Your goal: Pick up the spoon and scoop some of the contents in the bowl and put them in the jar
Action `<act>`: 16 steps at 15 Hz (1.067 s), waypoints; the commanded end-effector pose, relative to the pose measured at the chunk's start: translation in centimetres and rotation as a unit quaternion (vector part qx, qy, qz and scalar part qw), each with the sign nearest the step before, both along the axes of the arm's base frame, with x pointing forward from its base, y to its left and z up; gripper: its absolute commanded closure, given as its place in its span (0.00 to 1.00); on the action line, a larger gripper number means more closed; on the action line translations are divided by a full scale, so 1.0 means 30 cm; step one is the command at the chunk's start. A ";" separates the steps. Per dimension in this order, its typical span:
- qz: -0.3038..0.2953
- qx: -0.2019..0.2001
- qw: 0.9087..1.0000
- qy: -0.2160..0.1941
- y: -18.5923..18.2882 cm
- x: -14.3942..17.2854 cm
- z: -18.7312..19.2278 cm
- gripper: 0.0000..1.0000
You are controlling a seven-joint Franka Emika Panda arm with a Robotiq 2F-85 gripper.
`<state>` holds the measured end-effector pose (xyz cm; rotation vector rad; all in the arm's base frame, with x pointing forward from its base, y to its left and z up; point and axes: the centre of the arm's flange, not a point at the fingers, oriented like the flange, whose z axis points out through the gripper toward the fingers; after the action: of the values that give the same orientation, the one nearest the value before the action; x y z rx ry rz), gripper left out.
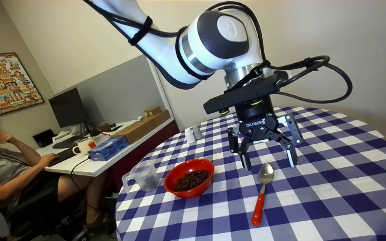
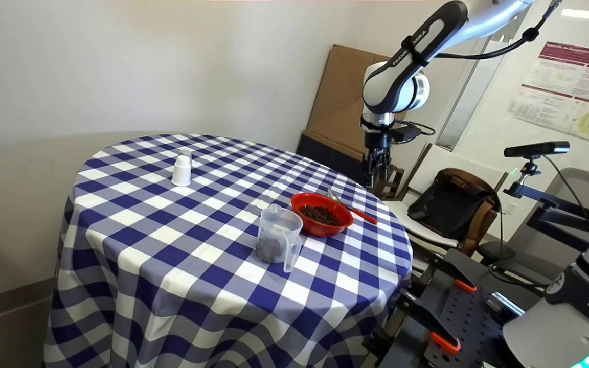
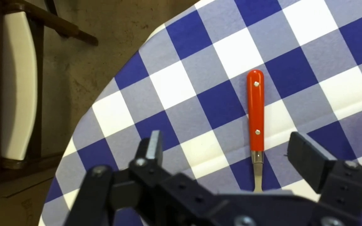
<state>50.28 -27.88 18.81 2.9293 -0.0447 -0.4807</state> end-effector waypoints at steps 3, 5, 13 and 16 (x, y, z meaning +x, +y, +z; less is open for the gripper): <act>-0.009 0.005 1.000 -0.005 -0.040 -0.068 -0.024 0.00; -0.004 0.006 1.000 -0.010 -0.032 -0.104 -0.034 0.00; 0.037 0.018 0.998 -0.040 0.034 -0.205 -0.113 0.00; 0.051 0.018 0.997 -0.055 0.046 -0.229 -0.148 0.01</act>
<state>45.08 -27.02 14.28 2.9705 0.0385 -0.3707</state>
